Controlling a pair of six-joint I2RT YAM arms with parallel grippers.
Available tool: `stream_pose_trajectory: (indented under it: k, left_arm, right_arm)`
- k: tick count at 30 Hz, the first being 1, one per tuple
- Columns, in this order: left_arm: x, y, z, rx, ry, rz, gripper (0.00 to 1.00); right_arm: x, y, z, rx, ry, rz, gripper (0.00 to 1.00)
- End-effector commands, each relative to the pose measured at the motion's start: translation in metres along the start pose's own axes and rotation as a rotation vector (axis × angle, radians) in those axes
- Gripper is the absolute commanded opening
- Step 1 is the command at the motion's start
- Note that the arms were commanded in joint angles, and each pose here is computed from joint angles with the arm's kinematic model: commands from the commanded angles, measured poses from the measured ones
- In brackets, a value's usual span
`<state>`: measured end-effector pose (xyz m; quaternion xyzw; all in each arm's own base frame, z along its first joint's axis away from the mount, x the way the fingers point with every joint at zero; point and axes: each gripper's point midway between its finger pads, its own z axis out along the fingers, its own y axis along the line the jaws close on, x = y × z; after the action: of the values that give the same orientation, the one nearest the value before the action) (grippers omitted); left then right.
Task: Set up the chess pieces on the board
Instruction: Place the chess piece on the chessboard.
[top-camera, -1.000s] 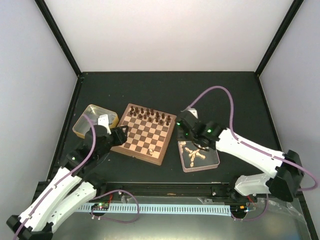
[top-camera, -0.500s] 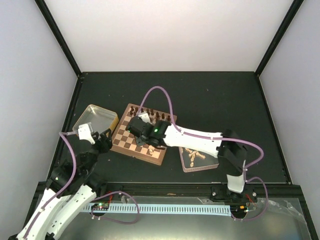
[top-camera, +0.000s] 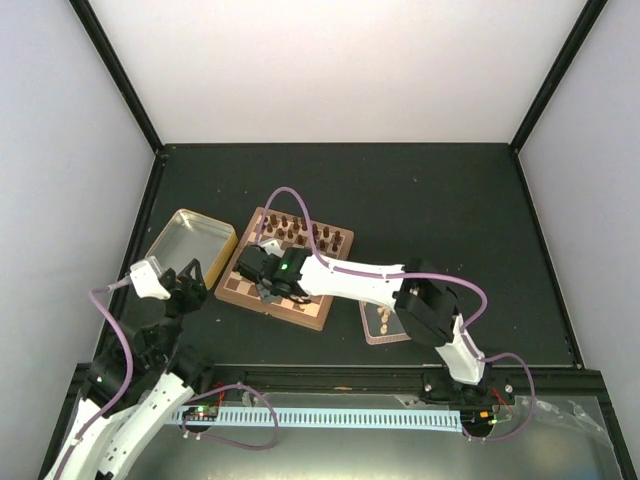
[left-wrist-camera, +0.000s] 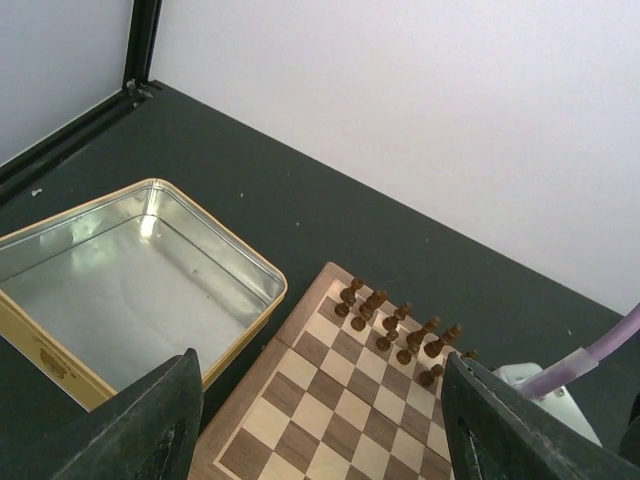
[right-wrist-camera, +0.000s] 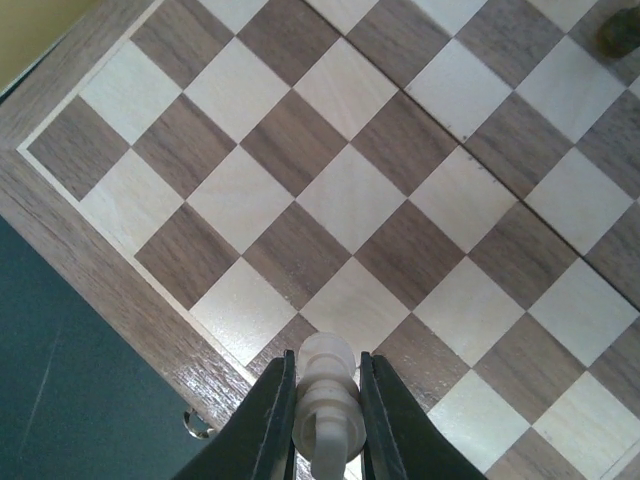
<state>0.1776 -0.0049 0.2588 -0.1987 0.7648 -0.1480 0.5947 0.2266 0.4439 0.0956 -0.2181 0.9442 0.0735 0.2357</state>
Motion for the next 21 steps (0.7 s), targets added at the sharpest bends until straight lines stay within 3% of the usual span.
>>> stream_pose_trajectory:
  k: [1, 13, 21]
  left_arm:
    - [-0.006, 0.008, -0.004, -0.033, -0.029, -0.015, 0.67]
    - [-0.006, 0.008, -0.005, -0.032, -0.032, -0.018, 0.68]
    - [-0.005, 0.007, -0.003, -0.032, -0.024, -0.012, 0.7]
  right_arm:
    - [0.007, 0.009, 0.002, 0.004, 0.025, -0.038, 0.09]
    - [0.023, 0.016, 0.016, 0.008, 0.077, -0.064, 0.13]
    - [0.02, 0.016, 0.015, 0.008, 0.064, -0.055, 0.23]
